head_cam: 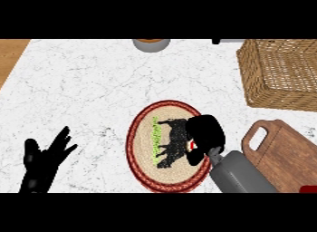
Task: Pick the cupcake from the placemat and place it in the basket
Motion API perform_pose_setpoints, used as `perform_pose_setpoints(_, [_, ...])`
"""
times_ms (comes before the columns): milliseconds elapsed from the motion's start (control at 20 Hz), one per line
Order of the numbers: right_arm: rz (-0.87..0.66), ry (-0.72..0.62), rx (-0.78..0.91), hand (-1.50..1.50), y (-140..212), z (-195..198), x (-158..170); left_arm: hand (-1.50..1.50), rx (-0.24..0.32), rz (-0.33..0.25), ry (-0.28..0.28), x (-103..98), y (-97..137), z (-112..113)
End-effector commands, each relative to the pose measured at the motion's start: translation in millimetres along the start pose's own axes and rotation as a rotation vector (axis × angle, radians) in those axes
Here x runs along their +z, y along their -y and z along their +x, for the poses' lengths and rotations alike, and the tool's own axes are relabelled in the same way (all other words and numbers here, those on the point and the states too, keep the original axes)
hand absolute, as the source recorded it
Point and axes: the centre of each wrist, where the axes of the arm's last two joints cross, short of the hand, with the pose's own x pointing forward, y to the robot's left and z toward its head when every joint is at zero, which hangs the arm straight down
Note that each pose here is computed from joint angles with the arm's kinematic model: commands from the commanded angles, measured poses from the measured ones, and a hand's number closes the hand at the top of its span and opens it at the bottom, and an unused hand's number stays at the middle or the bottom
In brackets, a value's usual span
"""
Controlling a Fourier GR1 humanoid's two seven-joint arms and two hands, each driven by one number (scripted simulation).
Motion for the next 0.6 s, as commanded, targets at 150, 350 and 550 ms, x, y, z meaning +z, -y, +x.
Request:
perform_pose_setpoints(150, [-0.040,-0.132,-0.035,1.50,2.0,-52.4,-5.7,0.00,-0.011,0.008,-0.069,-4.9,-4.2,-19.5])
perform_pose_setpoints(350, [-0.175,-0.137,-0.046,1.50,2.0,-41.7,25.7,0.00,-0.007,0.001,-0.074,14.8,-2.9,-26.5])
perform_pose_setpoints(550, [-0.368,-0.084,-0.368,1.50,43.4,-48.9,24.4,0.00,0.007,0.010,-0.066,0.0,10.0,-10.8])
